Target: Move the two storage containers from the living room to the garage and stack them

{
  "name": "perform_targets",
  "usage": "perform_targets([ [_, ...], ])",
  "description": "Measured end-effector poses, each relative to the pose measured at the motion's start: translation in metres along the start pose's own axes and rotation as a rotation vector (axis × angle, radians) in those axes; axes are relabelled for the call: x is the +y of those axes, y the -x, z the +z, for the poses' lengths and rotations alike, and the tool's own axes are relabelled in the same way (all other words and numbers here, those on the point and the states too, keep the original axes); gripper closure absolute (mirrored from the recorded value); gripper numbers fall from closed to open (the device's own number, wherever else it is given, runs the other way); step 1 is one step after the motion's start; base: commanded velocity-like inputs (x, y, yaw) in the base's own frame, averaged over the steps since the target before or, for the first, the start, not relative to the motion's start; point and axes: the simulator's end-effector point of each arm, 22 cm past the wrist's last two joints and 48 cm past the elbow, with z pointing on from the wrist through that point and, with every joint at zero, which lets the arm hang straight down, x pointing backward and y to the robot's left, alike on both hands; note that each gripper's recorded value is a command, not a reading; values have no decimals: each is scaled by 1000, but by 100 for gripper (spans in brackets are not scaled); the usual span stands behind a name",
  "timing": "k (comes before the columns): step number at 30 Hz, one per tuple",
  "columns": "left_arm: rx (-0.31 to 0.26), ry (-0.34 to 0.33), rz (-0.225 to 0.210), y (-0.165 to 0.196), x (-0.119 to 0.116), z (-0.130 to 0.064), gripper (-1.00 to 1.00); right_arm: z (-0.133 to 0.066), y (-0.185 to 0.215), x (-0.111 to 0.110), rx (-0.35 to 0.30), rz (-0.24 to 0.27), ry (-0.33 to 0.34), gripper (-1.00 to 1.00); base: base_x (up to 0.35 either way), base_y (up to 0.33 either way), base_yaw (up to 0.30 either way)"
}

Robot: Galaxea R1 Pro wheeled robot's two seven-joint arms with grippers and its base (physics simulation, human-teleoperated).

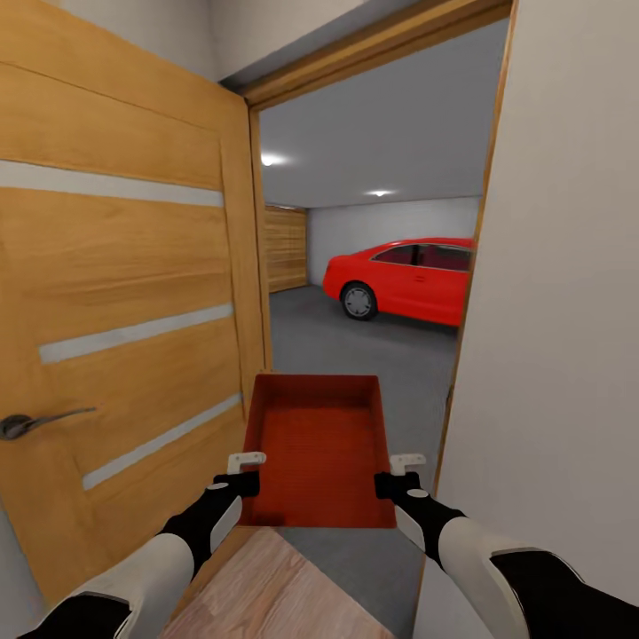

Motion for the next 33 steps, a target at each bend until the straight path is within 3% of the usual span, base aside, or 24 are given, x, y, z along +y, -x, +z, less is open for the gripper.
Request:
perform_targets([
  [18,0,0,0,0,0,0,100,0,0,0,0,0,0,100,299,177,-264],
  [33,-2,0,-1,0,0,0,100,0,1,0,-2,0,0,100,300,211,-66],
])
